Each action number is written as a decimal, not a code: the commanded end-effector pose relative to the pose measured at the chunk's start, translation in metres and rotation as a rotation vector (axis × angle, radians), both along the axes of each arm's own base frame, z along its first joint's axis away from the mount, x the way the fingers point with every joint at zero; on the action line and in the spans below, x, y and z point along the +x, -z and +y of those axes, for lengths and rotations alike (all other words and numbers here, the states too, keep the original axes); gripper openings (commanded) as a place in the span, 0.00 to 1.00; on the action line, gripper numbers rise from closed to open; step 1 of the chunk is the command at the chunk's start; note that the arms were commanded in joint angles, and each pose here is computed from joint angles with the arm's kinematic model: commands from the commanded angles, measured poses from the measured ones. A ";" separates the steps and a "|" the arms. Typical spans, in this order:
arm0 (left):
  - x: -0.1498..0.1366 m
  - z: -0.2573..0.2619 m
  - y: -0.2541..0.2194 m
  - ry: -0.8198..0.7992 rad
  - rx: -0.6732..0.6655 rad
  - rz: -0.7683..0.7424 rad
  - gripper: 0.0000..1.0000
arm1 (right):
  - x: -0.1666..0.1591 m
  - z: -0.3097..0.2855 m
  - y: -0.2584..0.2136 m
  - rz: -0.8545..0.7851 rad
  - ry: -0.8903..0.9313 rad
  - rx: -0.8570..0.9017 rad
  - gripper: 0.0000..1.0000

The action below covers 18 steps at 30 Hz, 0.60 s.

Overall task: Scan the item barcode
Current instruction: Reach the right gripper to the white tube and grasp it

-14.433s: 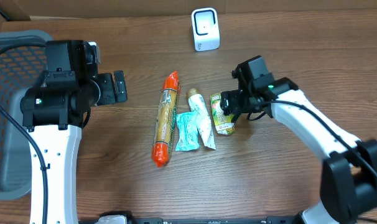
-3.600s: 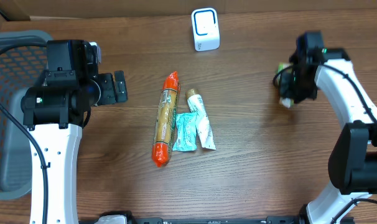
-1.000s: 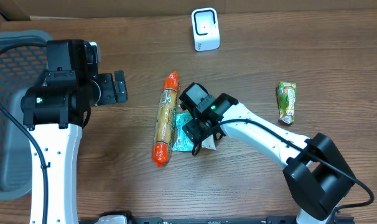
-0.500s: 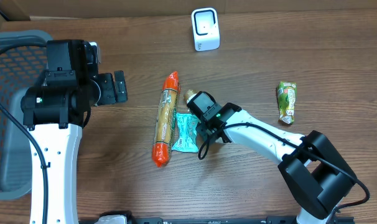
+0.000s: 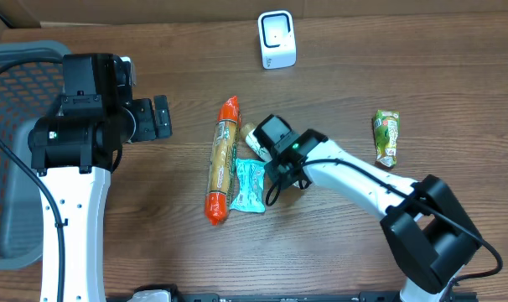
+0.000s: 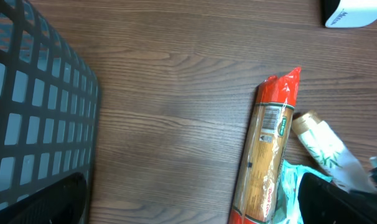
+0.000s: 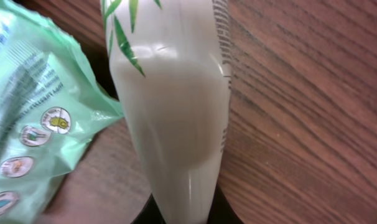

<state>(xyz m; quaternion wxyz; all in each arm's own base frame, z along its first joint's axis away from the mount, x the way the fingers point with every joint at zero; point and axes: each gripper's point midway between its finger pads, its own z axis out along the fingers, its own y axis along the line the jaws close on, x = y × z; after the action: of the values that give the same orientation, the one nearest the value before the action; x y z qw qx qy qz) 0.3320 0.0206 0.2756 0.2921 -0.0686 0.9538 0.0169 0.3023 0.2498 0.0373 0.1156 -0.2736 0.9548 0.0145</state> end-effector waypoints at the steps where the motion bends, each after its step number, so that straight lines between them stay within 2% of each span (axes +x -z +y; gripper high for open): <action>1: 0.003 0.000 -0.006 0.021 0.020 -0.017 0.99 | 0.024 0.001 -0.062 -0.086 0.066 0.135 0.04; 6: 0.003 0.000 -0.006 0.021 0.020 -0.017 0.99 | 0.048 -0.069 -0.090 -0.329 0.330 -0.145 0.04; 9: 0.003 0.000 -0.006 0.021 0.020 -0.017 0.99 | 0.048 -0.086 -0.089 -0.400 0.445 -0.212 0.04; 12: 0.003 0.000 -0.006 0.021 0.020 -0.017 0.99 | 0.043 -0.091 -0.067 -0.375 0.445 -0.250 0.04; 18: 0.003 0.000 -0.006 0.021 0.020 -0.017 1.00 | 0.037 -0.123 -0.031 -0.395 0.426 -0.472 0.04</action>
<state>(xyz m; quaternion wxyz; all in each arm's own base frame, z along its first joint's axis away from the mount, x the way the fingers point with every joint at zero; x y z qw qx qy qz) 0.3320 0.0207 0.2756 0.2921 -0.0687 0.9538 0.0171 0.3338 0.1489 0.0709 0.2093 -0.1003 0.9499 -0.2095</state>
